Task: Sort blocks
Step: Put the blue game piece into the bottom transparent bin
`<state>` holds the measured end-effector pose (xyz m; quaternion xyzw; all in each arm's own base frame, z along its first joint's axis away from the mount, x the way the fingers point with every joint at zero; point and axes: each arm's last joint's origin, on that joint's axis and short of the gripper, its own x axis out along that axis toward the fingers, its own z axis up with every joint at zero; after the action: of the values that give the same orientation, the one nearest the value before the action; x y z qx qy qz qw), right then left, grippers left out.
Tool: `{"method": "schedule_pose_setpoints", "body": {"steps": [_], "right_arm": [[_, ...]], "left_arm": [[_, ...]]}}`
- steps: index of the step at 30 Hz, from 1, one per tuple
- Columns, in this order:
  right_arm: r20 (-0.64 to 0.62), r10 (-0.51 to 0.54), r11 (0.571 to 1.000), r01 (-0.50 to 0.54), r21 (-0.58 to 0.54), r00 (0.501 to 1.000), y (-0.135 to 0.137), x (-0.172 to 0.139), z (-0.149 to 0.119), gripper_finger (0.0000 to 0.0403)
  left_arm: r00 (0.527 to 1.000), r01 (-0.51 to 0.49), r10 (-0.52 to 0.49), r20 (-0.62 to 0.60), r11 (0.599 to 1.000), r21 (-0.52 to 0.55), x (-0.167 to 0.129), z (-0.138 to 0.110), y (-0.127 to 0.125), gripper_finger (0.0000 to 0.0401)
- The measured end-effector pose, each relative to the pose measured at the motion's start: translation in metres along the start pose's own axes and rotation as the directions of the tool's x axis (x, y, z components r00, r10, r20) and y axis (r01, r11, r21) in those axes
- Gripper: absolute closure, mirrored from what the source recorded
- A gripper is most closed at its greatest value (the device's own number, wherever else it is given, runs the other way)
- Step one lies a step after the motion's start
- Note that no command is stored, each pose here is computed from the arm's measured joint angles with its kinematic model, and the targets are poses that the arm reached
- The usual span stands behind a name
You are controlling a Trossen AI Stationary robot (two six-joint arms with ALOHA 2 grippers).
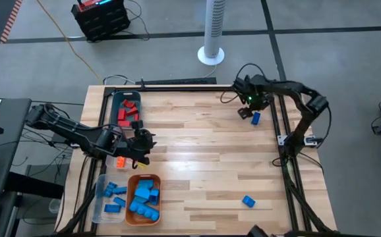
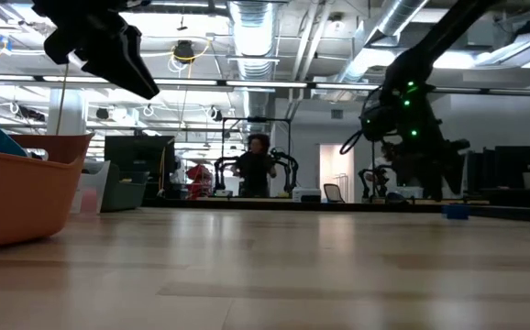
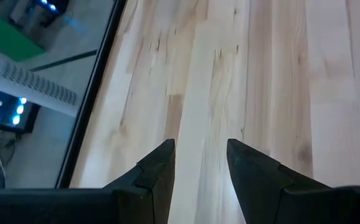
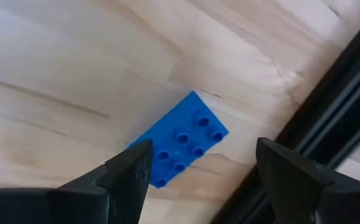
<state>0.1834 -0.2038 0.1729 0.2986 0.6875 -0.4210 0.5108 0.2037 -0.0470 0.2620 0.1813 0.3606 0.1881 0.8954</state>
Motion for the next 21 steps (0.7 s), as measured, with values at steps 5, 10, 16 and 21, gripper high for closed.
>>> {"method": "schedule_pose_setpoints", "body": {"steps": [5,10,16,21], "right_arm": [[0.106,0.06,0.997,-0.065,0.046,0.992,-0.003,0.001,-0.021,0.0111],[0.232,0.156,0.973,-0.189,0.128,0.96,-0.01,0.008,-0.046,0.0111],[0.339,0.192,0.941,-0.271,0.202,0.921,-0.01,0.015,-0.058,0.0111],[0.306,0.139,0.943,-0.22,0.249,0.942,-0.006,0.026,-0.059,0.0111]], "left_arm": [[1.0,-0.002,0.002,-0.027,1.0,-0.009,0.0,-0.003,0.0,0.0262],[0.999,-0.002,0.001,-0.042,1.0,-0.019,-0.001,-0.005,0.0,0.0262],[1.0,0.02,-0.02,-0.019,0.999,-0.033,-0.001,-0.003,-0.002,0.0262],[0.998,0.062,-0.063,-0.015,0.998,-0.032,-0.004,0.001,-0.001,0.0262]]}}
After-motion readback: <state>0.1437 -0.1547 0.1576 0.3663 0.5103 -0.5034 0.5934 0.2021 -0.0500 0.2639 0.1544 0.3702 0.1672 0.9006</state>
